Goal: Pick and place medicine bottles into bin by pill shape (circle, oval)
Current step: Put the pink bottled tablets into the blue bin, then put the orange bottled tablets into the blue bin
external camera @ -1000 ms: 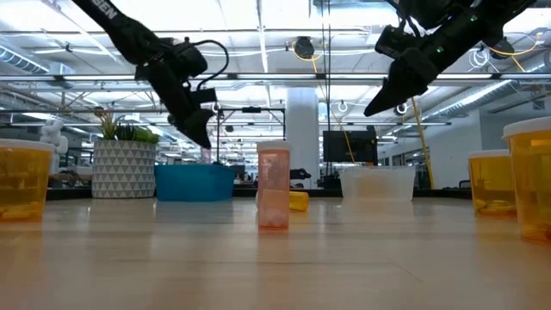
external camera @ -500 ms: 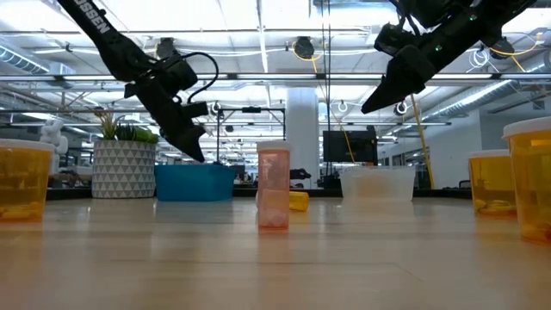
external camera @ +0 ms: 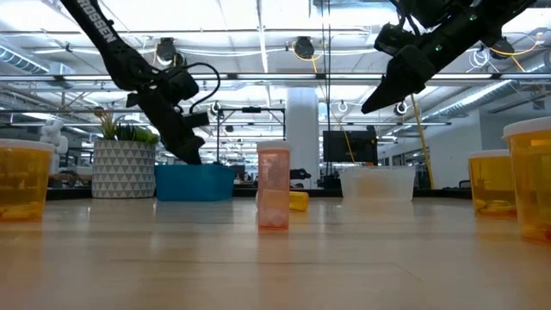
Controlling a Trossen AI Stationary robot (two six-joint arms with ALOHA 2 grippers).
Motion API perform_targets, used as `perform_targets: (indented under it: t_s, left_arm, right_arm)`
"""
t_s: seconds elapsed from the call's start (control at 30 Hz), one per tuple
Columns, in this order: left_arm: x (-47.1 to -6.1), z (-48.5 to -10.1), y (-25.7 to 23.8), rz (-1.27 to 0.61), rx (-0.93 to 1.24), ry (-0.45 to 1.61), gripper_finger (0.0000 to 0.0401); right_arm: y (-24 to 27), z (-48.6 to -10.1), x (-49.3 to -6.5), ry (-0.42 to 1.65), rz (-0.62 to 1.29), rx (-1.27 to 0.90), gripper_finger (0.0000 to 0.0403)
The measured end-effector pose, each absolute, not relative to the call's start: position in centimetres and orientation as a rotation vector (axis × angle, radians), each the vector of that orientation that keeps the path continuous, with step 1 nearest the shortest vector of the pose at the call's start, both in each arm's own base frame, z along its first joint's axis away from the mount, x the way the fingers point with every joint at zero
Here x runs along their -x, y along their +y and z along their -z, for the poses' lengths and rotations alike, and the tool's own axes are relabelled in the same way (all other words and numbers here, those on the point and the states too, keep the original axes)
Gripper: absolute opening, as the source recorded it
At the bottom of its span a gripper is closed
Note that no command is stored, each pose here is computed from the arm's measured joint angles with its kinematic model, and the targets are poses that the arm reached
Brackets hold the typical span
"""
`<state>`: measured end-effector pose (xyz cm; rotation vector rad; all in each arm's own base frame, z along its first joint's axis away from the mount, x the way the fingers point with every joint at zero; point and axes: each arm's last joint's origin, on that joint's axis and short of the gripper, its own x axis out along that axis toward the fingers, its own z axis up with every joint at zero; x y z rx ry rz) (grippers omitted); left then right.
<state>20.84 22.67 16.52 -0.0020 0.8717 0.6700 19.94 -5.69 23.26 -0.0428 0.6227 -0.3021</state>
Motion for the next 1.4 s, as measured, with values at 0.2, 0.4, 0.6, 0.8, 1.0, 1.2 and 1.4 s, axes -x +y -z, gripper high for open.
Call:
perform_targets:
  t_s: [0.2, 0.4, 0.6, 0.8, 1.0, 1.2, 1.4]
  left_arm:
    - [-21.0, -16.1, 22.9, -0.666, -0.009, 0.873, 0.0132]
    - [-20.9, -15.9, 23.0, -0.668, -0.004, 0.878, 0.0142]
    - [-20.9, -15.9, 23.0, -0.667, -0.005, 0.877, 0.0193]
    - [-21.0, -16.7, 22.9, -0.691, -0.032, 0.848, 0.0231]
    - [-20.8, -19.2, 21.9, -0.698, -0.054, 0.787, 0.0236]
    - [-20.8, -21.6, 19.6, -0.667, -0.042, 0.746, 0.0237]
    - [-21.5, -23.0, 16.7, -0.581, -0.049, 0.725, 0.0237]
  right_arm:
    - [-5.7, -23.3, -19.9, 0.623, 0.303, 0.04, 0.027]
    - [-5.7, -23.3, -19.9, 0.623, 0.302, 0.043, 0.027]
    - [-5.7, -23.3, -20.0, 0.623, 0.301, 0.045, 0.027]
    - [-5.7, -23.3, -20.0, 0.622, 0.302, 0.039, 0.027]
    - [-5.7, -23.3, -20.0, 0.616, 0.315, -0.001, 0.027]
    - [-5.0, -23.3, -20.4, 0.584, 0.305, -0.079, 0.027]
    - [-2.8, -22.7, -22.5, 0.547, 0.196, -0.049, 0.027]
